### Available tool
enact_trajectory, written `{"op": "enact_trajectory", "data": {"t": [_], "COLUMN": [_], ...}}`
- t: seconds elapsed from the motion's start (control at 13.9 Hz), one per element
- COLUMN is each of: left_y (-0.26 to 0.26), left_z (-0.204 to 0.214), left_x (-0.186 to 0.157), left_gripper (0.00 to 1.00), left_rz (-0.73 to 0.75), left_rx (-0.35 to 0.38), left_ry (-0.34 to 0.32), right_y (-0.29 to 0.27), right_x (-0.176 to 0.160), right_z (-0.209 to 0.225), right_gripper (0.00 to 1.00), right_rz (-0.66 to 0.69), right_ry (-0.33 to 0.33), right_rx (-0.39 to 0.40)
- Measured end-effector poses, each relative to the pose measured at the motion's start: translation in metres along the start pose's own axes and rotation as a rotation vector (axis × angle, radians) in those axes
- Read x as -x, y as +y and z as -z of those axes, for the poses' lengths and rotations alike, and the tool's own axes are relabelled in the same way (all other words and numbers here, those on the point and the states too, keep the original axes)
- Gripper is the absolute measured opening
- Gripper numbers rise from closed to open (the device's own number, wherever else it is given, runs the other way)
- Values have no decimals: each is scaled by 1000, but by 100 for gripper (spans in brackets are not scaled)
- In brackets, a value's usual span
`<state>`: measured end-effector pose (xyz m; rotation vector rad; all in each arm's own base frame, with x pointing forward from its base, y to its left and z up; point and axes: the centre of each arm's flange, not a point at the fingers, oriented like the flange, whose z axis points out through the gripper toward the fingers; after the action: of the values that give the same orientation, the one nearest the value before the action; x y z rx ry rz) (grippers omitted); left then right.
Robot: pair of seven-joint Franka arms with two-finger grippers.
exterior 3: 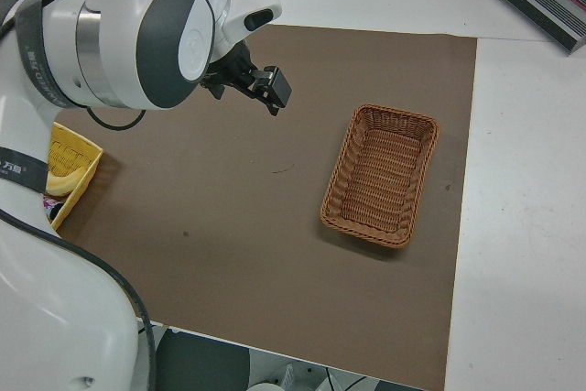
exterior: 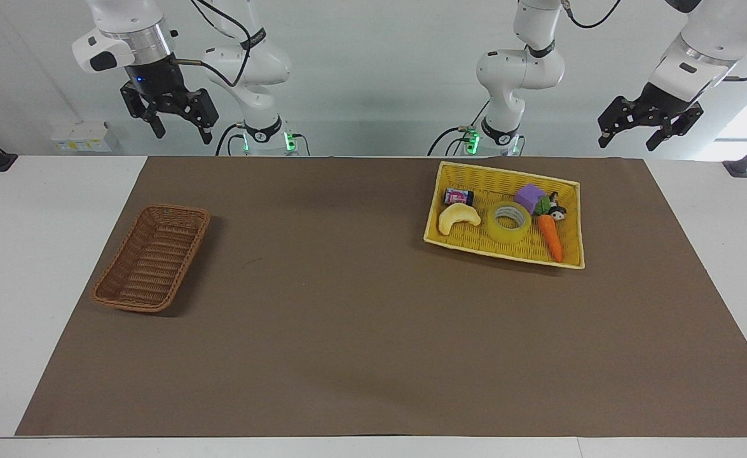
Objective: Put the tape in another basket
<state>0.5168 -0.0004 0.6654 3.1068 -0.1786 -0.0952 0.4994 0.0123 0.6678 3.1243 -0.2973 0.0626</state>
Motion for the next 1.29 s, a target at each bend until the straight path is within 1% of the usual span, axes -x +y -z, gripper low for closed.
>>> {"op": "enact_trajectory", "data": {"t": [1.29], "left_y": [6], "left_z": [-1], "left_x": [3], "left_gripper": [100], "left_rz": [-14], "left_rx": [8], "left_ry": [-14], "right_y": [0], "right_x": [0], "right_z": [0], "right_gripper": [100], "right_rz": [0], "right_ry": [0], "right_rx": [0]}}
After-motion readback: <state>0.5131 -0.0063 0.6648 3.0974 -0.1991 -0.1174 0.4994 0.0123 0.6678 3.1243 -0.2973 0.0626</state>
